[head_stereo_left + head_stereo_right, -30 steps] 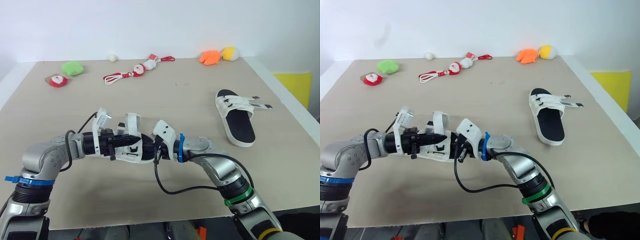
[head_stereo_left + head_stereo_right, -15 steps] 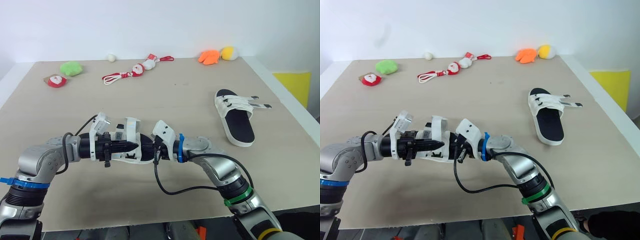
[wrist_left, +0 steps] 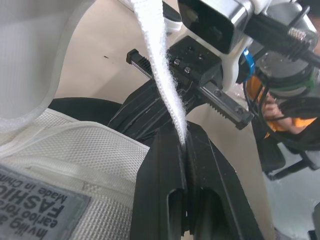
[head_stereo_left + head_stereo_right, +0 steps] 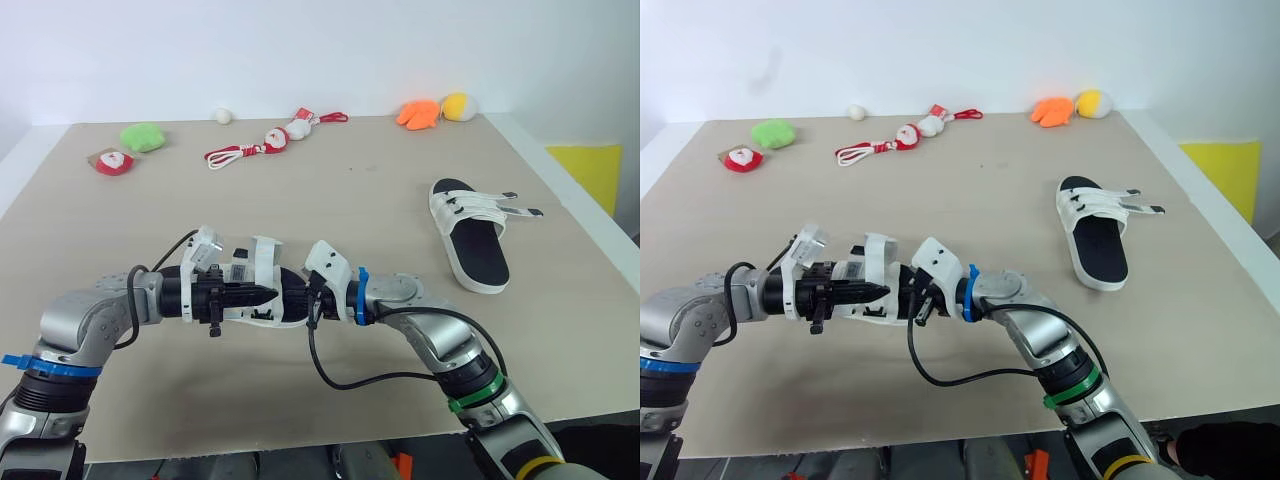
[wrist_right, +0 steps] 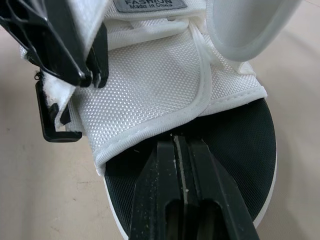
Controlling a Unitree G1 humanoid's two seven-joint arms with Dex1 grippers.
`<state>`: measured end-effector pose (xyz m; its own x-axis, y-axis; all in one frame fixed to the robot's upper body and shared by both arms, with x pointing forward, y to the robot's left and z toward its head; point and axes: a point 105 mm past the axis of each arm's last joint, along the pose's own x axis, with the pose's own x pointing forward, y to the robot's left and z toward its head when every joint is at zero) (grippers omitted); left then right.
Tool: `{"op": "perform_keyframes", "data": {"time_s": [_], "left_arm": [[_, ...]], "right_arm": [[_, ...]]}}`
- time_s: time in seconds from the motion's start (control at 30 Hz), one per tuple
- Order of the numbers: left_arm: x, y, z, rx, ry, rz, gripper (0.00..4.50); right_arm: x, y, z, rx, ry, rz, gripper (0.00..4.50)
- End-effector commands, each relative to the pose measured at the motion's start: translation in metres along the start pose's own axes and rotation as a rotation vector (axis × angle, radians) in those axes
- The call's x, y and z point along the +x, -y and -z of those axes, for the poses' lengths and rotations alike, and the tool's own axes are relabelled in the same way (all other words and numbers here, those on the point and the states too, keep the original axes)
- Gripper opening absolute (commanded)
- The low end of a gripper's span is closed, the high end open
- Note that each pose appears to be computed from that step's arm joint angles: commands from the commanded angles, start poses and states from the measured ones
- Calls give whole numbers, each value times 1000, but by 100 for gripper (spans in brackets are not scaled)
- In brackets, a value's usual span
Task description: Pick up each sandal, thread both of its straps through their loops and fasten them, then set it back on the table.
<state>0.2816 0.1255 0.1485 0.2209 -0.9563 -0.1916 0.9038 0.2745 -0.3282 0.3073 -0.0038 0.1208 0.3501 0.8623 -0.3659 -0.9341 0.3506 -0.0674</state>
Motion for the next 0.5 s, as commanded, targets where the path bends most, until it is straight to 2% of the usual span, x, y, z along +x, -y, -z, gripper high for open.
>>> {"op": "perform_keyframes", "data": {"time_s": [0.03,0.23,0.5], "left_arm": [[0,-9,31,-25,-117,-44,3],[-1,-17,32,23,-123,-72,3],[-1,-7,37,34,-155,-25,3]], "right_arm": [[0,1,1,-4,-14,6,0],[0,1,0,-4,-12,6,0],[0,0,1,-3,-12,5,0]]}}
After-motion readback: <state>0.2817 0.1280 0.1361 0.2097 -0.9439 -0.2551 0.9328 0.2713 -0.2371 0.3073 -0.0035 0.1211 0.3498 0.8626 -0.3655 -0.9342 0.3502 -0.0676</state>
